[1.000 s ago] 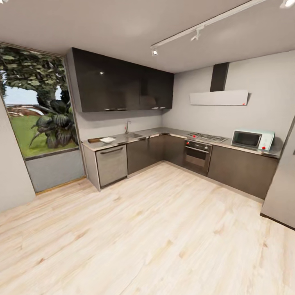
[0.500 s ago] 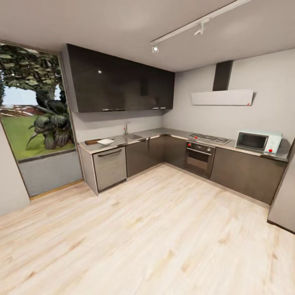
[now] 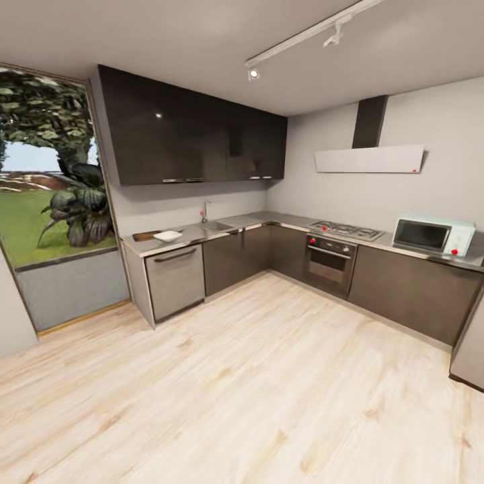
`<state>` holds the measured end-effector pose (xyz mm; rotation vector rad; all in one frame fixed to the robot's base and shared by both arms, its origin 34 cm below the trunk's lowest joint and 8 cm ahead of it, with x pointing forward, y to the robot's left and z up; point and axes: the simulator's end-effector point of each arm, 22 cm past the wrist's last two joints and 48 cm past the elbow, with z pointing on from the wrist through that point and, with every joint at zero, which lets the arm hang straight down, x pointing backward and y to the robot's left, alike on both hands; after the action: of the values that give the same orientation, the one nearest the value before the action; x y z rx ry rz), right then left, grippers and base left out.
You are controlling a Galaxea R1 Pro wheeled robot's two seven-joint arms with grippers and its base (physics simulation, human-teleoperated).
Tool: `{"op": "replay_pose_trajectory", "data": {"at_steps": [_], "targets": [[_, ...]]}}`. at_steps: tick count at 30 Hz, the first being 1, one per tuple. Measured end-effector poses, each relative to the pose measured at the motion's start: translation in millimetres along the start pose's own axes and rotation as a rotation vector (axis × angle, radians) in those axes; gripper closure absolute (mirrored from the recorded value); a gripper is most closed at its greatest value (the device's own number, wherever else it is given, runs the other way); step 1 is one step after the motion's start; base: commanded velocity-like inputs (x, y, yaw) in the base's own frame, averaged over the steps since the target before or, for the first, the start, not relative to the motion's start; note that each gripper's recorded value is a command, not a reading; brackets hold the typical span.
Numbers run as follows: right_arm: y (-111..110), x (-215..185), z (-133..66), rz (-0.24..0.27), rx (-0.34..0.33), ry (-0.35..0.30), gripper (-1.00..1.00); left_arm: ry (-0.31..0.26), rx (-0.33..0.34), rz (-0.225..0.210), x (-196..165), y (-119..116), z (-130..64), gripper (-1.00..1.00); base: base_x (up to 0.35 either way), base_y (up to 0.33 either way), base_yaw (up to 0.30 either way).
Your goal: In the kitchen, take the Vidalia onion out of the sink, dice it on the chopping board with the paring knife, put the diced onion into the bowl on the countertop, then place both the paring knife and the chopping board into the sink.
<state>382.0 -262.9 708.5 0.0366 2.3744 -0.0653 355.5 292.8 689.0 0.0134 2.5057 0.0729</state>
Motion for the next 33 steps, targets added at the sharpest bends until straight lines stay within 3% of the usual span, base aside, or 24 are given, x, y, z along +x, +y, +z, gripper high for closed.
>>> {"op": "replay_pose_trajectory", "data": {"at_steps": [33], "targets": [[0.9,0.0,-0.1,0.0,-0.001,0.0,-1.0,0.003,0.001,-0.001,1.5,-0.9,-0.1,-1.0,0.312,-0.124,0.0]]}}
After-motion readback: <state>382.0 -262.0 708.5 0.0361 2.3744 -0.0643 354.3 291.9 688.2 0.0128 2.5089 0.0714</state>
